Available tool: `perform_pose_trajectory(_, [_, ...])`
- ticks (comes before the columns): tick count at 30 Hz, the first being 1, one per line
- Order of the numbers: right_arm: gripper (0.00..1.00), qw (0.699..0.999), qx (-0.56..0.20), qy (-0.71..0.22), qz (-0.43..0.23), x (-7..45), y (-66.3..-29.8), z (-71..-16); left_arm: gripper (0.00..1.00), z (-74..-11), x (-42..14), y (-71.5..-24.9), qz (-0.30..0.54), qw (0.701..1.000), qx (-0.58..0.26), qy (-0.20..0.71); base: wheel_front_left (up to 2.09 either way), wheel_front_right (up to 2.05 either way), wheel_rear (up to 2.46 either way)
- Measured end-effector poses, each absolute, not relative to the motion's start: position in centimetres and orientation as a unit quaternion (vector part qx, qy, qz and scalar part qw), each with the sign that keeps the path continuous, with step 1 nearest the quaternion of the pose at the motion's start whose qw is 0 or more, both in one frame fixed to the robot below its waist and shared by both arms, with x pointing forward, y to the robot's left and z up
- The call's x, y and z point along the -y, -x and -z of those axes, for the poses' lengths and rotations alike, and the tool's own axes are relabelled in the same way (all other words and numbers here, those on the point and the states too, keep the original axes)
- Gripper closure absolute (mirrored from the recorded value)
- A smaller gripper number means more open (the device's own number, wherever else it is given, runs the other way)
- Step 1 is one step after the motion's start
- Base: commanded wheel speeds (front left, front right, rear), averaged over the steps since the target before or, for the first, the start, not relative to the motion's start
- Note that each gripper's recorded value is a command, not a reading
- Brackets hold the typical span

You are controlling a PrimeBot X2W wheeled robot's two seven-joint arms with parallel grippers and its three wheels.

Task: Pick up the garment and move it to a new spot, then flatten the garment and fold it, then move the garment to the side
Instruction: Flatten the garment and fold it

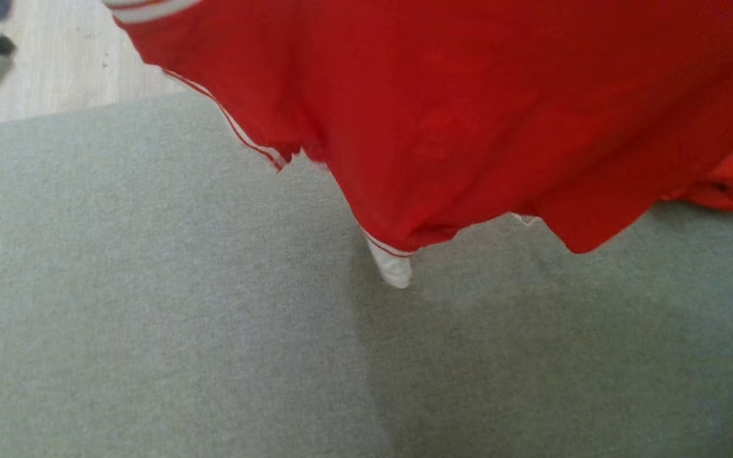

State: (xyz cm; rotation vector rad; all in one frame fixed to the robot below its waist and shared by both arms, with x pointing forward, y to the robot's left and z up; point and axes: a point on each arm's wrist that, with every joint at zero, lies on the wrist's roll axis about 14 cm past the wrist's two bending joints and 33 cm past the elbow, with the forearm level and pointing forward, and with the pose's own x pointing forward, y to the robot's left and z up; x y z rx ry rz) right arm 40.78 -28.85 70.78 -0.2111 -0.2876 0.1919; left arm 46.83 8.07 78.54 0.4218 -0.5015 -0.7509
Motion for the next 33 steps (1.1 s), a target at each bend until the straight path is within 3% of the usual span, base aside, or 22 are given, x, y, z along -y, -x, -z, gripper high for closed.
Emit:
perform_pose_trajectory(7, [1.0, 0.971, 0.117, 0.179, -0.102, 28.8, -43.0, -72.5, 1.0, -81.3, -9.5, -47.6, 0.332, 0.881, 0.243, -0.234, 0.0, 0.0, 0.0])
perform_pose_trajectory(15, [1.0, 0.956, 0.046, 0.246, -0.155, 24.1, -52.1, -68.0, 1.0, -75.7, -10.8, -55.4, 0.306, 0.904, 0.144, -0.261, 0.0, 0.0, 0.0])
perform_pose_trajectory(24, [1.0, 0.917, 0.183, 0.336, -0.116, 23.3, -62.6, -72.2, 1.0, -80.2, -10.8, -62.0, 0.224, 0.877, 0.325, -0.276, 0.0, 0.0, 0.0])
perform_pose_trajectory(29, [1.0, 0.922, 0.144, 0.326, -0.152, 21.6, -65.9, -65.4, 1.0, -73.5, -11.3, -64.0, 0.252, 0.893, 0.266, -0.26, 0.0, 0.0, 0.0])
perform_pose_trajectory(33, [1.0, 0.929, 0.09, 0.299, -0.197, 19.6, -66.3, -58.6, 1.0, -66.9, -11.1, -63.2, 0.286, 0.911, 0.209, -0.212, 0.0, 0.0, 0.0])
